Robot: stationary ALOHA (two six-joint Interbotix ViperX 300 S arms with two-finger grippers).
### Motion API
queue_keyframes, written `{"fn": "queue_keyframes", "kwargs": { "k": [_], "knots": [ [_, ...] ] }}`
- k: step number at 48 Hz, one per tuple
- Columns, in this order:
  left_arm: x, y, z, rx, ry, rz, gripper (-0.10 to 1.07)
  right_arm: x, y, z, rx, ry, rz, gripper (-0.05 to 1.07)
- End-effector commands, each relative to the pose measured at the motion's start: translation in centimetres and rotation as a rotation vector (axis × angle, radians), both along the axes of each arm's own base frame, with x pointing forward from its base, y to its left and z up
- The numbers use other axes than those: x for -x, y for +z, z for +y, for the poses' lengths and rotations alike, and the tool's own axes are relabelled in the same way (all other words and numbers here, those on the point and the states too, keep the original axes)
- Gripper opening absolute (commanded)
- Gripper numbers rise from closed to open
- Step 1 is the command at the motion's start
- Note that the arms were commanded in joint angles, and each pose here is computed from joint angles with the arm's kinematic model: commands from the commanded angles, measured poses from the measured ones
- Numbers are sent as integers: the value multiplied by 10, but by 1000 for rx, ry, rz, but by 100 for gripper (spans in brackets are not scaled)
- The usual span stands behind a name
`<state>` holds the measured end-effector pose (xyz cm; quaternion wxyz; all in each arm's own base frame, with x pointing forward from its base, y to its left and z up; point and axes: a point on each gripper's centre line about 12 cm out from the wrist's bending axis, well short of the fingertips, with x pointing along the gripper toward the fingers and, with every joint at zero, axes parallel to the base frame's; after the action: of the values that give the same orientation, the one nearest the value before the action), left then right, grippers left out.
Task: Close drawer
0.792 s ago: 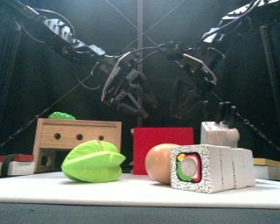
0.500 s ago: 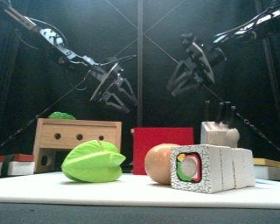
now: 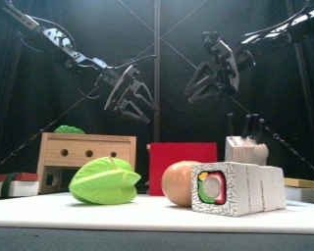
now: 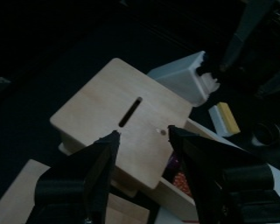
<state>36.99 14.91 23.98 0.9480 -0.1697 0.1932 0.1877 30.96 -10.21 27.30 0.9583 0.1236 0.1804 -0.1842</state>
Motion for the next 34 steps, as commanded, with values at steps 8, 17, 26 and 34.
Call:
{"fn": "queue_keyframes", "kwargs": {
  "k": [8, 17, 26, 34],
  "knots": [
    [10, 13, -4, -18, -2, -29, 86, 1, 12, 7, 12, 24, -38, 81],
    [19, 12, -12, -17, -15, -26, 86, -1, 14, 19, 11, 61, -43, 81],
    [20, 16, -13, -16, -17, -39, 86, -5, 13, 39, 8, 121, -42, 81],
    [8, 17, -6, -13, -6, -40, 85, -10, 5, 55, 4, 175, -18, 81]
  ]
}}
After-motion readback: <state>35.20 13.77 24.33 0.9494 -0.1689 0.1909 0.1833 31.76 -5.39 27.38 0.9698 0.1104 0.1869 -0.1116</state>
